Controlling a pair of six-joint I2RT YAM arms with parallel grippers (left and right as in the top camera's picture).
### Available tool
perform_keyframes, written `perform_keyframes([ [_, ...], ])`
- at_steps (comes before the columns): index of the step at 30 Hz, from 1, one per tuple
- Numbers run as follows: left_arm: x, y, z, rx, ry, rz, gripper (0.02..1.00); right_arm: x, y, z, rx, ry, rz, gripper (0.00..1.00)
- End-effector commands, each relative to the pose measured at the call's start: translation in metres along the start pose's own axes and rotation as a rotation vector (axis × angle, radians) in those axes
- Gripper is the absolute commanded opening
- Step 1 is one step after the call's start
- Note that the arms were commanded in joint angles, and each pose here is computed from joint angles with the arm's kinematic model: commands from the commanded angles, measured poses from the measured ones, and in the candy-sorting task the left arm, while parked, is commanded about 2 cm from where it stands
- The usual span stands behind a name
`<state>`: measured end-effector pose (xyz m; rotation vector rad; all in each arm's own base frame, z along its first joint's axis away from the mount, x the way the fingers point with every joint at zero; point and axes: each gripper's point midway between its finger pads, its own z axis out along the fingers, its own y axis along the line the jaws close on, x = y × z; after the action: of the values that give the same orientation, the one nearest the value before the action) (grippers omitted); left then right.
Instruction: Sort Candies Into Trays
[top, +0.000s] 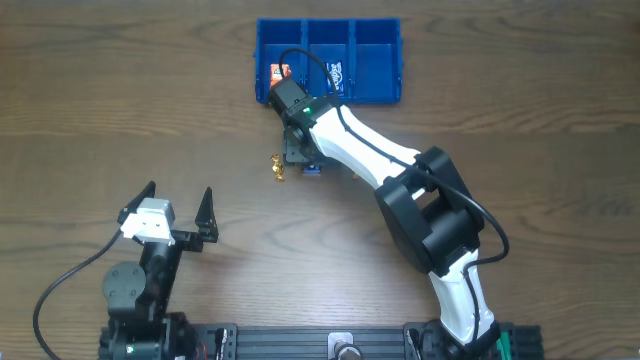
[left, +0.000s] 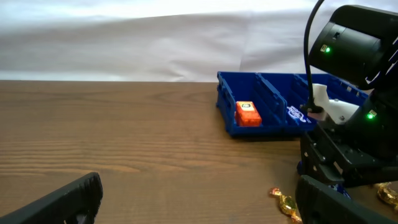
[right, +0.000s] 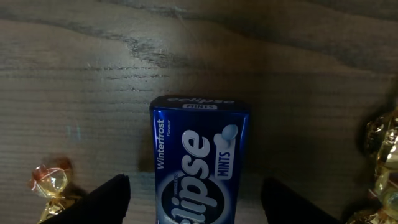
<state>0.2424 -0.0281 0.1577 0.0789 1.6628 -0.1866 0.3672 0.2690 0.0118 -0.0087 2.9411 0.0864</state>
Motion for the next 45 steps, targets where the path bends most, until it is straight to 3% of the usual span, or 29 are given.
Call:
perform_keyframes([
  [1, 0.016, 0.000, 0.001, 0.010, 0.045, 0.005, 0.998, 0.002, -0.003, 0.004, 0.026, -0.006, -0.004, 0.695],
  [11, 0.016, 0.000, 0.001, 0.010, 0.045, 0.005, 0.998, 0.006, -0.003, 0.012, 0.045, 0.004, -0.012, 0.693],
  [20, 0.016, 0.000, 0.001, 0.010, 0.045, 0.005, 0.998, 0.005, -0.002, 0.014, 0.042, -0.001, -0.012, 0.527],
  [30, 0.016, 0.000, 0.001, 0.010, 0.045, 0.005, 0.996, 0.007, -0.003, 0.022, 0.051, 0.011, -0.013, 0.509],
  [37, 0.016, 0.000, 0.001, 0.010, 0.045, 0.005, 0.998, 0.006, -0.003, 0.022, 0.048, 0.008, -0.013, 0.316],
  [45, 0.016, 0.000, 0.001, 0.010, 0.045, 0.005, 0.998, 0.002, 0.000, 0.012, 0.034, -0.011, -0.011, 0.222],
])
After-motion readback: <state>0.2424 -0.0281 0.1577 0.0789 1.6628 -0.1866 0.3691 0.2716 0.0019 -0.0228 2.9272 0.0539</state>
